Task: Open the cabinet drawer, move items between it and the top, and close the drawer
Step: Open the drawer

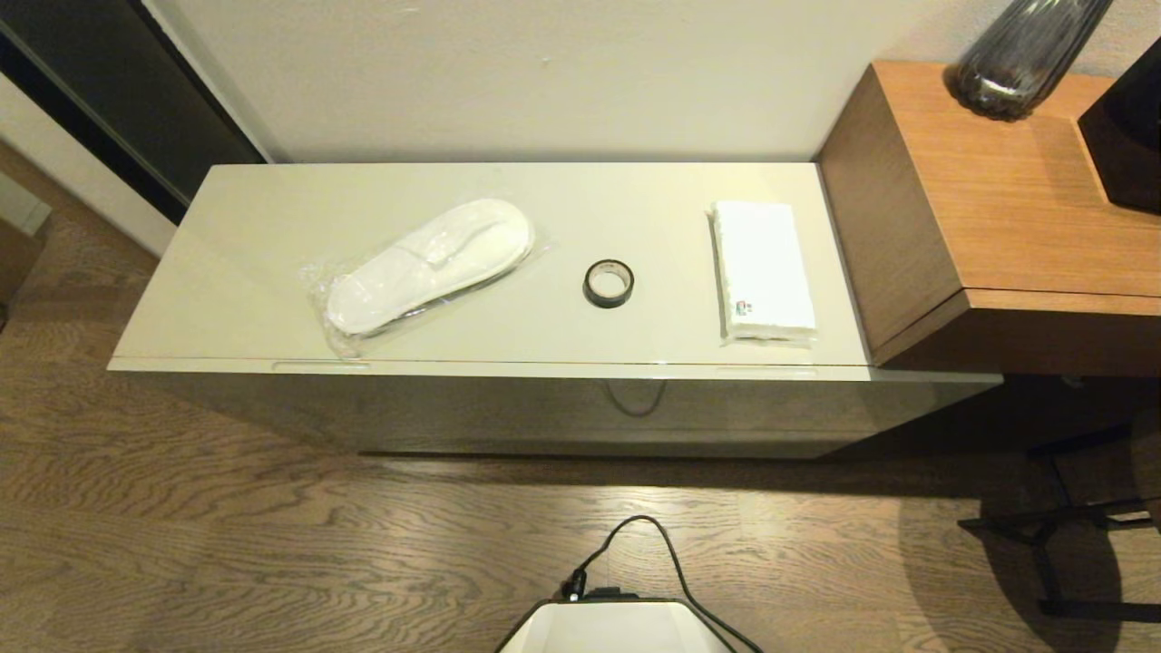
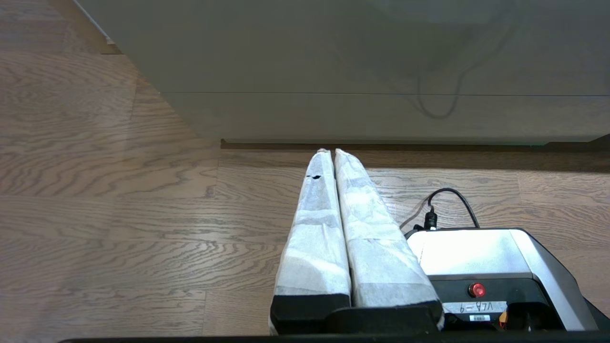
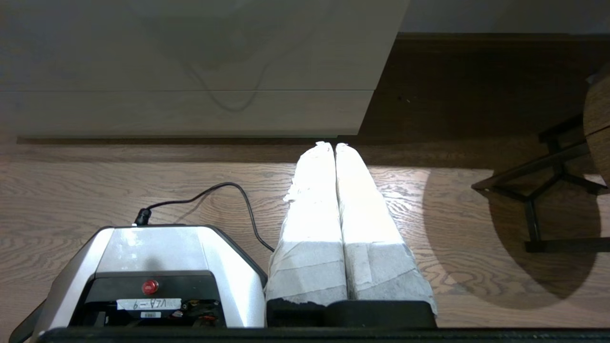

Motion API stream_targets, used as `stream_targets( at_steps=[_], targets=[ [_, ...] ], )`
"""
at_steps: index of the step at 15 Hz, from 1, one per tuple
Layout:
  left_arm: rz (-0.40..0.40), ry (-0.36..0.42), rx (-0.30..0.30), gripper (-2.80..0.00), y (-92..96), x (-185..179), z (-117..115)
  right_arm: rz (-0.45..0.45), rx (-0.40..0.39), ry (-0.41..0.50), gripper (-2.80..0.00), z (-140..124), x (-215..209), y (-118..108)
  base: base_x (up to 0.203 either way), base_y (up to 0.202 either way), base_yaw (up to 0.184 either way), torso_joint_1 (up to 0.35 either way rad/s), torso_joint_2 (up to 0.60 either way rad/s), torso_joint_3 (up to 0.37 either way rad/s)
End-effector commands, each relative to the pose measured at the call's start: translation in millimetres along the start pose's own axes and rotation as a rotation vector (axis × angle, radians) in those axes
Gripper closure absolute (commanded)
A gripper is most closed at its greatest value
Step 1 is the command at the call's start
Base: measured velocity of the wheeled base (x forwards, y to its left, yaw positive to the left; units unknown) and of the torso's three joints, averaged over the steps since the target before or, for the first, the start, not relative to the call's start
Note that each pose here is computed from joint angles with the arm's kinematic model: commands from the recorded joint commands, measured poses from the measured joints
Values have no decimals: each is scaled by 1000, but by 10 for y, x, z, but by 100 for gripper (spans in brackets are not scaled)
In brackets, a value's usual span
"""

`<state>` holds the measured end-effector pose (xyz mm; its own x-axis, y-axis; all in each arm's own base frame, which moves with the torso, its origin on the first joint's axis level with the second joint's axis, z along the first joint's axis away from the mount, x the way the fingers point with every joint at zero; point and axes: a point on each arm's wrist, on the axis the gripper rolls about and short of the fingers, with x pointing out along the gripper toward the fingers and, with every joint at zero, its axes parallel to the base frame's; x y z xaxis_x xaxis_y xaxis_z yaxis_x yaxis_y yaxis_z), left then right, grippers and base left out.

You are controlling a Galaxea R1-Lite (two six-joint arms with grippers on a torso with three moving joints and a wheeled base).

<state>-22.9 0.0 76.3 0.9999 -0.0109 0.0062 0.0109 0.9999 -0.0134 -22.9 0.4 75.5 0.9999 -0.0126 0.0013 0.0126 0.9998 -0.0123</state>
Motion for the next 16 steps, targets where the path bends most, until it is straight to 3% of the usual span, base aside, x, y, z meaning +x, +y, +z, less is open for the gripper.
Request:
stream_targets(
  at_steps=[1, 16],
  targets=[
    [0, -2, 0, 0, 0, -1, 3, 0, 0, 3, 0, -4, 2, 0, 0, 0, 0, 0, 0, 0],
    [0, 0, 0, 0, 0, 1, -2, 0, -5, 3, 0, -6, 1, 0, 0, 0, 0, 0, 0, 0]
  ],
)
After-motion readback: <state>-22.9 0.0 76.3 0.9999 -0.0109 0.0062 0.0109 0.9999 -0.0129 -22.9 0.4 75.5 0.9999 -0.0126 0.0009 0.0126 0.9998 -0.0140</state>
